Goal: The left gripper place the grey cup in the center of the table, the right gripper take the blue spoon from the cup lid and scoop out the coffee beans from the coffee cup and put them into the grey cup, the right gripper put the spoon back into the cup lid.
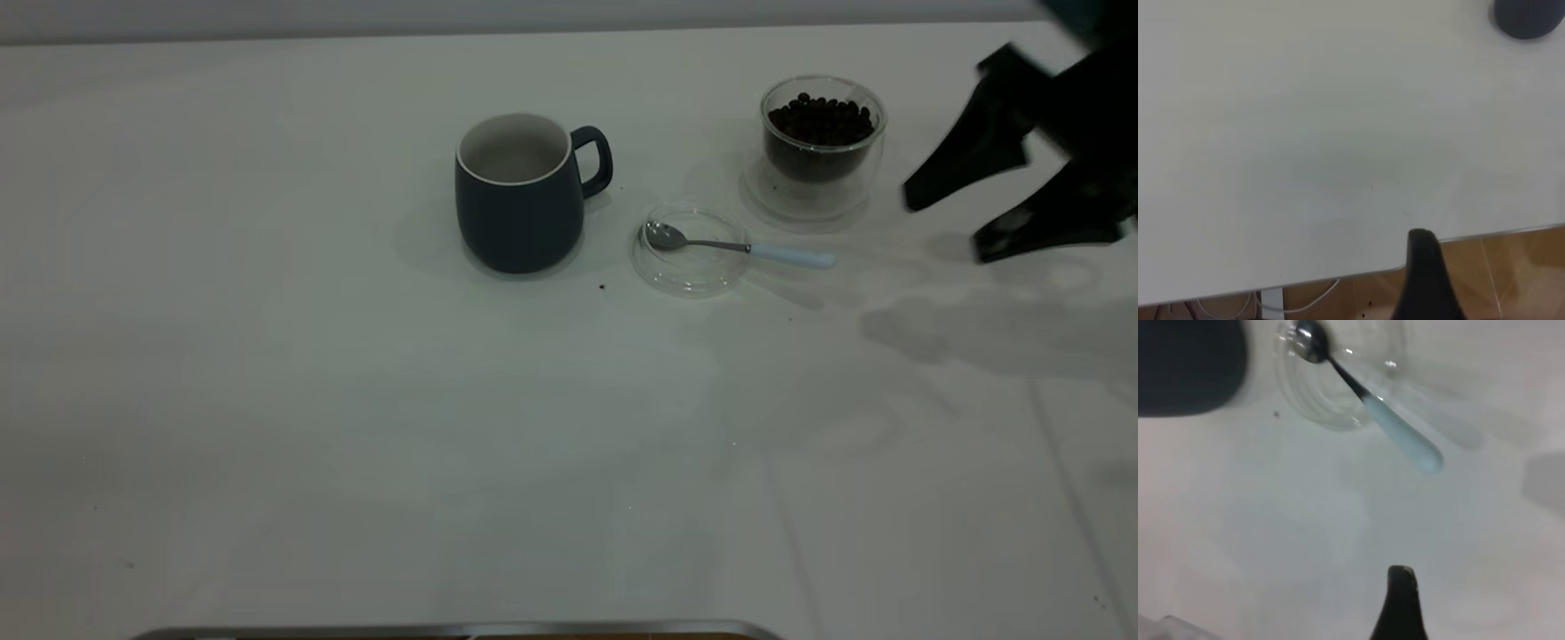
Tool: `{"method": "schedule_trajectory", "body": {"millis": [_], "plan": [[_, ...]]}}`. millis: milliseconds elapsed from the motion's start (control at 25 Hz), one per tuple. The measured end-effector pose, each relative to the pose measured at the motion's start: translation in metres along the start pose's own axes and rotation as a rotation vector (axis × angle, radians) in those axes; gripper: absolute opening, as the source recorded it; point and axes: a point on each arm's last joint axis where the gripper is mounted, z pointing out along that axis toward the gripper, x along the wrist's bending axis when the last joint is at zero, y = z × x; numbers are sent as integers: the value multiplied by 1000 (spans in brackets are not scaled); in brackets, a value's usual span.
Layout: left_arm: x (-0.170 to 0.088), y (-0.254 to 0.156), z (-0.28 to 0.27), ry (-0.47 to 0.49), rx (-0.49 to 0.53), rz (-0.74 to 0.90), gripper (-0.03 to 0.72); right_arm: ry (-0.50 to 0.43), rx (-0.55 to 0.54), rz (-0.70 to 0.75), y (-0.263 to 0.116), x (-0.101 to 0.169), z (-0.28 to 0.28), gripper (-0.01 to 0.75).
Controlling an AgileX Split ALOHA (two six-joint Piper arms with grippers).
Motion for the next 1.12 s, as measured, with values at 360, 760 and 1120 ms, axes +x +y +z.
{"method": "schedule_trajectory", "body": {"millis": [360,760,1120], "plan": [[0,0,0,0,0,0,592,-209,2,56,-17,39,-91,644],[0,0,0,0,0,0,592,-324,-65,16,-84,76,-178,600],[0,0,0,0,0,0,592,-387,-256,-221,-160,94,-227,592]]}}
